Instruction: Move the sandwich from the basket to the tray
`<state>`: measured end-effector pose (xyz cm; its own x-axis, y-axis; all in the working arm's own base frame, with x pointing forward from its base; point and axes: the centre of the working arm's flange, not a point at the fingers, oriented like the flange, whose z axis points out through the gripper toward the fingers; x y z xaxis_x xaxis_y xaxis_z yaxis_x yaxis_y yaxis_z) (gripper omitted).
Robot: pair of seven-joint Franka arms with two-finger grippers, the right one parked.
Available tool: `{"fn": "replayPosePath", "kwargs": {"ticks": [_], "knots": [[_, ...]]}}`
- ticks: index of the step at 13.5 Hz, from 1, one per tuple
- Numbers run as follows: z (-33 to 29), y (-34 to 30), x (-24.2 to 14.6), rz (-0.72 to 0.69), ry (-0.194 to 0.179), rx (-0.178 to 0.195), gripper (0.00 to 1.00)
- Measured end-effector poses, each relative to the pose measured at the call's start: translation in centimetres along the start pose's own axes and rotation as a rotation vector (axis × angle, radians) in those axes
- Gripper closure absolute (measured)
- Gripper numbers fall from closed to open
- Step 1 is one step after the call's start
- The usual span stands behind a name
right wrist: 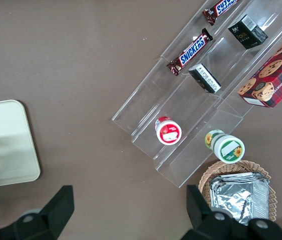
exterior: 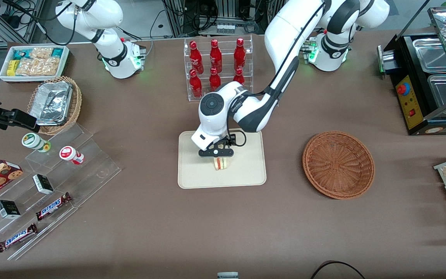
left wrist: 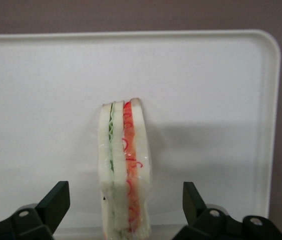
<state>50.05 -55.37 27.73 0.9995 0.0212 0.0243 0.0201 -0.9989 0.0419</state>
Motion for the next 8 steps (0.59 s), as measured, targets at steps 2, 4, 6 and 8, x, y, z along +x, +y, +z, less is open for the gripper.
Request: {"fn": "replayPosePath", "kwargs": {"ticks": [2,4,6,8], "knots": [[-3.6,-0.4,1.4,-0.05,0.037,-0.037,0.0],[-7.9,-2.2,2.8,-0.097,0.043,-0.041,0.0],[-11.6,-4.8,3.9,-0.136,0.022,-0.01,0.0],[-15.2,-8.3,5.4,-0.187,0.016,0.003,0.0]]}}
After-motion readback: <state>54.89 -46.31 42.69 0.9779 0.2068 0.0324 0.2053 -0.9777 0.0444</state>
